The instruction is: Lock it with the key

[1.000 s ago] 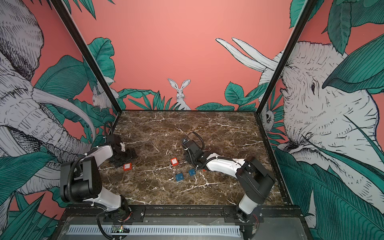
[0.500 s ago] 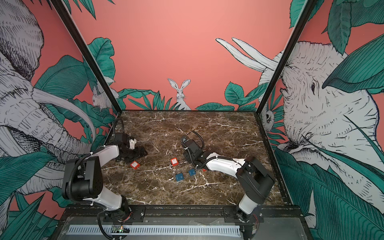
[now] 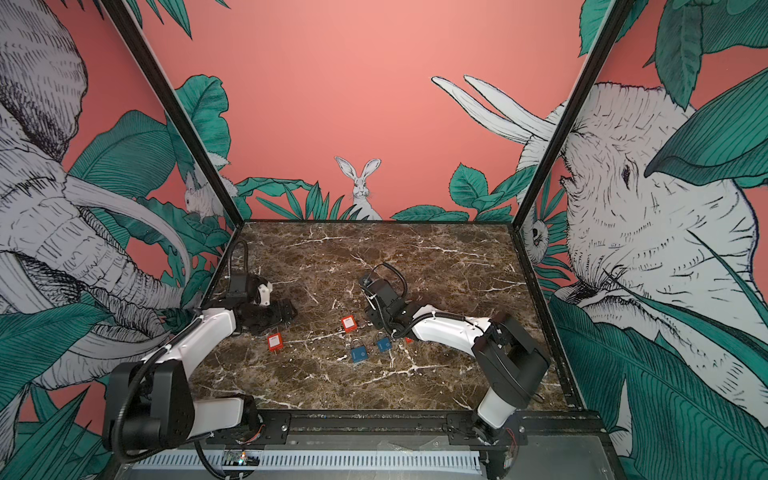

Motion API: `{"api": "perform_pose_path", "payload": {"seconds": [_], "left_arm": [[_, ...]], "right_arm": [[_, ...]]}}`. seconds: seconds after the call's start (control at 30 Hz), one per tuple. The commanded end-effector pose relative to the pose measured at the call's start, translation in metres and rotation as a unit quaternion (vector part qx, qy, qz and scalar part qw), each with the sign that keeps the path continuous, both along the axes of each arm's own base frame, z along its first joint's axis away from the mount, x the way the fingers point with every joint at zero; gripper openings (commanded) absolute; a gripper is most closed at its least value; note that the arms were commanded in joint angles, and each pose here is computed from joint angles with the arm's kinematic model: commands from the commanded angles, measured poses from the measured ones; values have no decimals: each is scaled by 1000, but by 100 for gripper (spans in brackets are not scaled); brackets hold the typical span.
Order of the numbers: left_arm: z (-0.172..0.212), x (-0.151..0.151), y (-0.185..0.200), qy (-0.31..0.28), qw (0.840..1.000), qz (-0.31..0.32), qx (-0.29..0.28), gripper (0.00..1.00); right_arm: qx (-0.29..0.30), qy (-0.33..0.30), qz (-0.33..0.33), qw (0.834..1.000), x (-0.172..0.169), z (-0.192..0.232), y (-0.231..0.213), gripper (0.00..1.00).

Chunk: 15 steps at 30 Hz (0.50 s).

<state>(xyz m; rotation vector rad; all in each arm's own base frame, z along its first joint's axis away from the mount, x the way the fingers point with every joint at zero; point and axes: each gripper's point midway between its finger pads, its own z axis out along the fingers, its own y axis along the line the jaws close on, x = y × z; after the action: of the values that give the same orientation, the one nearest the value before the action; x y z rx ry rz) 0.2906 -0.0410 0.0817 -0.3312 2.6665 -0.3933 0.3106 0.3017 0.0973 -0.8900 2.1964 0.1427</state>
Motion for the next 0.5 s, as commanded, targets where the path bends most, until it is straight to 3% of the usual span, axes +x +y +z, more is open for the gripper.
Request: {"api": "perform_pose_path", "payload": {"seconds": [0.0, 0.47], "left_arm": [[16, -2, 26, -1, 997, 31, 65, 97], [-21, -2, 21, 87, 996, 0, 25, 96]], "right_arm": [[21, 21, 24, 999, -4, 2, 16, 56], [65, 41, 20, 997, -11, 10, 23, 56]]}}
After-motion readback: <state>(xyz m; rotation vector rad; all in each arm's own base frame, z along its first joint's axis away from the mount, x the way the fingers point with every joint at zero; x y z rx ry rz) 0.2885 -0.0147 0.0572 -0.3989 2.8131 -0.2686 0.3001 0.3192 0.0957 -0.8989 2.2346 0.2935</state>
